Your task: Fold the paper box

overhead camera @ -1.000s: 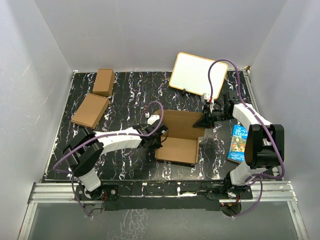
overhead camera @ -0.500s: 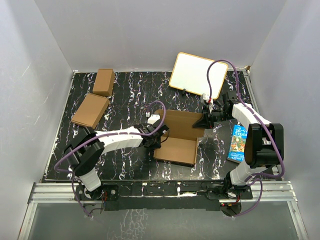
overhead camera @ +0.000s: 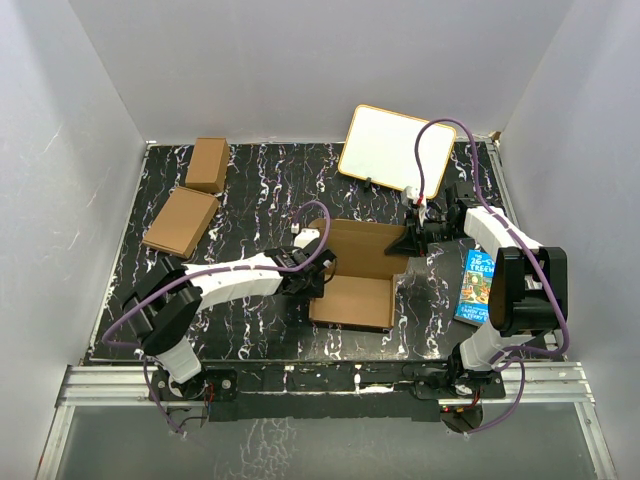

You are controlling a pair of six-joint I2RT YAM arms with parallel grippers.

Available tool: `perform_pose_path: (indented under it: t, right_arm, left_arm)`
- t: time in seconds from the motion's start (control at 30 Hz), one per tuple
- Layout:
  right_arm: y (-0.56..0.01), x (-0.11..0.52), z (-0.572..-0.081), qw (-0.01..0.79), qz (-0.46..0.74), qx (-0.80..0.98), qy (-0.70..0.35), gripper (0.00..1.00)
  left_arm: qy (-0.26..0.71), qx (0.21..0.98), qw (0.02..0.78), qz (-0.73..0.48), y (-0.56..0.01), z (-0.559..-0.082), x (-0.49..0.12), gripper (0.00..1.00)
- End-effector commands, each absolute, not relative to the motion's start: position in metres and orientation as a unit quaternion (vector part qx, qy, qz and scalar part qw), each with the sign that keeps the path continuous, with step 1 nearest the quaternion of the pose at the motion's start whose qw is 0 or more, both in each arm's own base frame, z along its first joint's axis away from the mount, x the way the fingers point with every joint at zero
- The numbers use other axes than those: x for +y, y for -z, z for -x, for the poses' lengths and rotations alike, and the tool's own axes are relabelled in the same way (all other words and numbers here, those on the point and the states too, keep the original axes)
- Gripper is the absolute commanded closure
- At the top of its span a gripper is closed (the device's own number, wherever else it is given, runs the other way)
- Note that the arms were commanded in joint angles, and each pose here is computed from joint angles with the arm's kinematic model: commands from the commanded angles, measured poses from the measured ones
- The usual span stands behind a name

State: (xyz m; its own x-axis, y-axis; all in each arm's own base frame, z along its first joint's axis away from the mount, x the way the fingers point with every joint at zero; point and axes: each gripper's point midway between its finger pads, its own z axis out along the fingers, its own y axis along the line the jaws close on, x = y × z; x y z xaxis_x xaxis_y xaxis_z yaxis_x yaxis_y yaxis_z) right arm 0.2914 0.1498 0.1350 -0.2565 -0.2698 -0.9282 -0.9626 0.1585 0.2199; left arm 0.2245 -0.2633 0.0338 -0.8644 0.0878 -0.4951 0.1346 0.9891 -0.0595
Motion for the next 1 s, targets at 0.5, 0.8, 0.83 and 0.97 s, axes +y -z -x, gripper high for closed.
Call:
perform_pose_path:
  t: [0.5,0.8,0.83,0.97]
  right_arm:
    - [-0.163,0.151,-0.334,0.42,0.448,0.662,-0.429,0.92]
    - [-0.158,0.136,-0.385,0.409,0.446,0.705,-0.371,0.78]
    - [-0.15,0.132,-0.394,0.396,0.444,0.717,-0.363,0.68]
    - [-0.141,0.107,-0.432,0.367,0.42,0.776,-0.294,0.3]
  left_arm:
    - [0.268,0.88,0.381,-0.097,-0.139,-0.227,-0.291,0.16]
    - [0.267,0.859,0.431,-0.073,-0.17,-0.267,-0.233,0.13]
    - [0.259,0.861,0.433,-0.068,-0.169,-0.271,-0.225,0.12]
    - [0.238,0.879,0.412,-0.036,-0.156,-0.285,-0.194,0.13]
